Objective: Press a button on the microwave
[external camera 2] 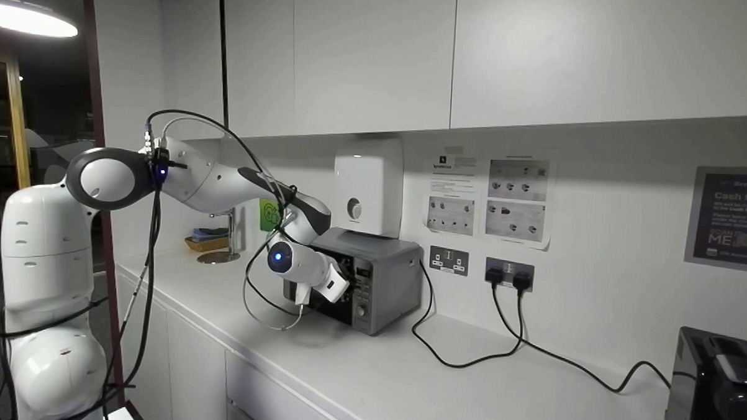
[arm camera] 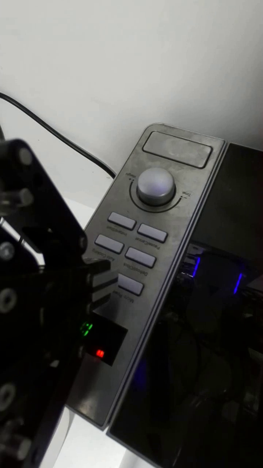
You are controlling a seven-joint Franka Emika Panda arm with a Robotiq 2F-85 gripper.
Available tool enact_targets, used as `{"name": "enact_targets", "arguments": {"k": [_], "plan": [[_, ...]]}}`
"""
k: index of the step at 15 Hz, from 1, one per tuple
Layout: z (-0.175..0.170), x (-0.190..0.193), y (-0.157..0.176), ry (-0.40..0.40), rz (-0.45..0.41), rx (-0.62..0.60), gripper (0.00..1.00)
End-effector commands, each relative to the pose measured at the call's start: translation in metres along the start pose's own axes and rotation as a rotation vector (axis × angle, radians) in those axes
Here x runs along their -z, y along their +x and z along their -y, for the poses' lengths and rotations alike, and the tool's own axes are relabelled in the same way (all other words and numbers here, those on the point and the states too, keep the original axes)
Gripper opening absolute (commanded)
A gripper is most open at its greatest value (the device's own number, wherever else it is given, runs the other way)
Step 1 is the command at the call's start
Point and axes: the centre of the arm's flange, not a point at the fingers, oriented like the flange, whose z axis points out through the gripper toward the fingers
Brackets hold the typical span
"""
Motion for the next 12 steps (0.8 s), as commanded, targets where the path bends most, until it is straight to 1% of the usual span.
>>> {"name": "enact_targets", "arguments": {"k": [1, 12], "plan": [[0.0020, -0.0104, 0.0073, 0.009, -0.033, -0.002, 0.00], [0.0020, -0.0175, 0.0116, 0.003, -0.044, -0.015, 0.00]]}}
